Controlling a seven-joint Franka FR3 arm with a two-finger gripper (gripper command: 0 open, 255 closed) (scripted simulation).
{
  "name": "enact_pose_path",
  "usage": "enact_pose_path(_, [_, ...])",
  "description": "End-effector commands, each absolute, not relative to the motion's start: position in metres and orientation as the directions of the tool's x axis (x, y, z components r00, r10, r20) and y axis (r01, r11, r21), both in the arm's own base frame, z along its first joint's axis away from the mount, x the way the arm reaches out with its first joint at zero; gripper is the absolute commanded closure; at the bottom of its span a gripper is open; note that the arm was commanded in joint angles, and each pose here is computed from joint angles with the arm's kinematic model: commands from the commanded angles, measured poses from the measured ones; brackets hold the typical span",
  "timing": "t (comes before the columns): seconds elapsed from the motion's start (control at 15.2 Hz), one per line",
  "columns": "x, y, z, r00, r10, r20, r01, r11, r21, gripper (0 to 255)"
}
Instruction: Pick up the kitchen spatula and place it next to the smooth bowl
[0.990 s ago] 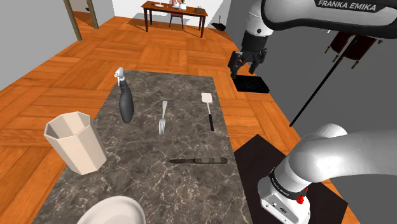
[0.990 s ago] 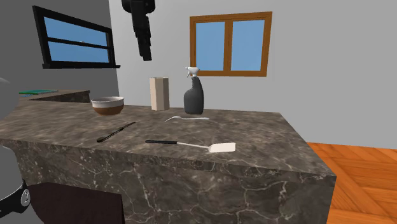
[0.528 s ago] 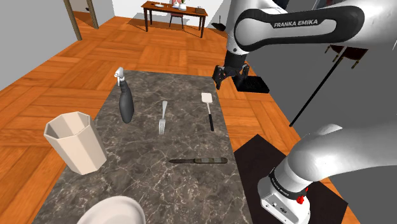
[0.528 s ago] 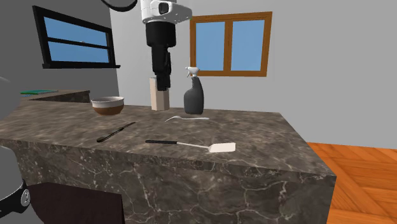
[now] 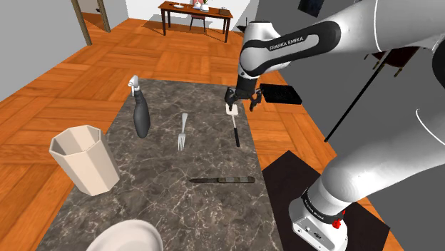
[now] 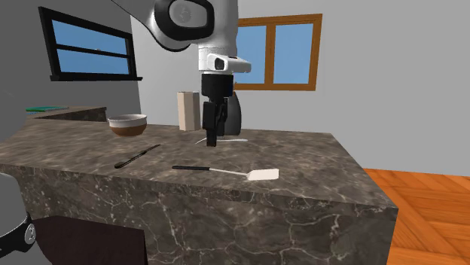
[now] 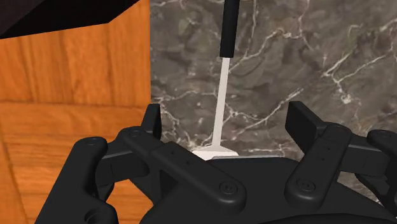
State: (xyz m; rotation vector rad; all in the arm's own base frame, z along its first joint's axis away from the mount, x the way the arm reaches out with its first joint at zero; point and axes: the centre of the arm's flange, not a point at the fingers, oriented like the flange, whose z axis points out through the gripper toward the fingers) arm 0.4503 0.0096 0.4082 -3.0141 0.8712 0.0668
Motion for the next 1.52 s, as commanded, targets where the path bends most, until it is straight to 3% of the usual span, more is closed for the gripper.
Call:
enact_pose_path(0.0, [0.463,0.008,0.383,0.816,-0.576,-0.058,-0.577,-0.817,0.003,0])
enact_pose_path(0.53, [0.468,0.009,0.334,0.801,-0.595,-0.066,-0.596,-0.803,0.0,0])
enact_pose_path(1.12, [0.468,0.009,0.331,0.801,-0.595,-0.066,-0.596,-0.803,0.0,0])
enact_pose_path(1.19, [0.468,0.009,0.331,0.801,-0.595,-0.066,-0.596,-0.803,0.0,255])
enact_pose_path(1.45, [0.468,0.009,0.331,0.801,-0.595,-0.066,-0.596,-0.803,0.0,255])
